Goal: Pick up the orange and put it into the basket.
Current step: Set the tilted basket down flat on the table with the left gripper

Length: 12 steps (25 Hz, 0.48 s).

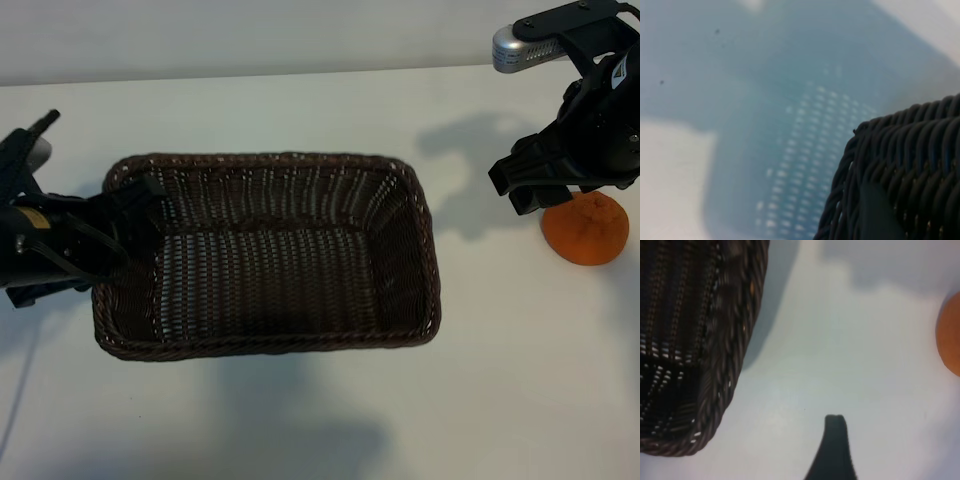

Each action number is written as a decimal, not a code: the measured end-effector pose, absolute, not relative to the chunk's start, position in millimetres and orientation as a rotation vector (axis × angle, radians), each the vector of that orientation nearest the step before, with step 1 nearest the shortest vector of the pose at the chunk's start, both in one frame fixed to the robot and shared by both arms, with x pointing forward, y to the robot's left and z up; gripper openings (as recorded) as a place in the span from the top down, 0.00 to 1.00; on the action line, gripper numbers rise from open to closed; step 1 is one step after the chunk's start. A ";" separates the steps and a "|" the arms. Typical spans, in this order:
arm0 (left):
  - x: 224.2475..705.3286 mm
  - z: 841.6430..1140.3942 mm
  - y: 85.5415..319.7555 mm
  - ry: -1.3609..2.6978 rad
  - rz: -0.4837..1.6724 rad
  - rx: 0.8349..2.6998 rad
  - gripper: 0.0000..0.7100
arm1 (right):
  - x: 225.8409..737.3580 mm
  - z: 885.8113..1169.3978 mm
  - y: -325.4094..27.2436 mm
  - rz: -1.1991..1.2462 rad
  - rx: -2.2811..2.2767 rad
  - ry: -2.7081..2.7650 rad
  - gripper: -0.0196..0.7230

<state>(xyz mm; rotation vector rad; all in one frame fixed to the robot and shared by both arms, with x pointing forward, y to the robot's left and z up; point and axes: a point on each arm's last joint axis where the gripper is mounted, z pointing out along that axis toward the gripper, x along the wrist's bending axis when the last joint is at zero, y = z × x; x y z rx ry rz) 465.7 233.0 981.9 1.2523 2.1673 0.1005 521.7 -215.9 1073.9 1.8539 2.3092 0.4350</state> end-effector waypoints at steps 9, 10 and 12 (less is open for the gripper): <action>478.3 1011.2 235.7 2.089 0.136 1.228 0.49 | 521.7 1073.9 -215.9 0.435 1.854 2.309 0.19; 478.9 1012.8 235.3 2.081 0.137 1.230 0.49 | 521.7 1073.9 -215.9 0.435 1.854 2.309 0.19; 479.2 1013.7 234.4 2.074 0.129 1.231 0.49 | 521.7 1073.9 -215.9 0.435 1.854 2.309 0.19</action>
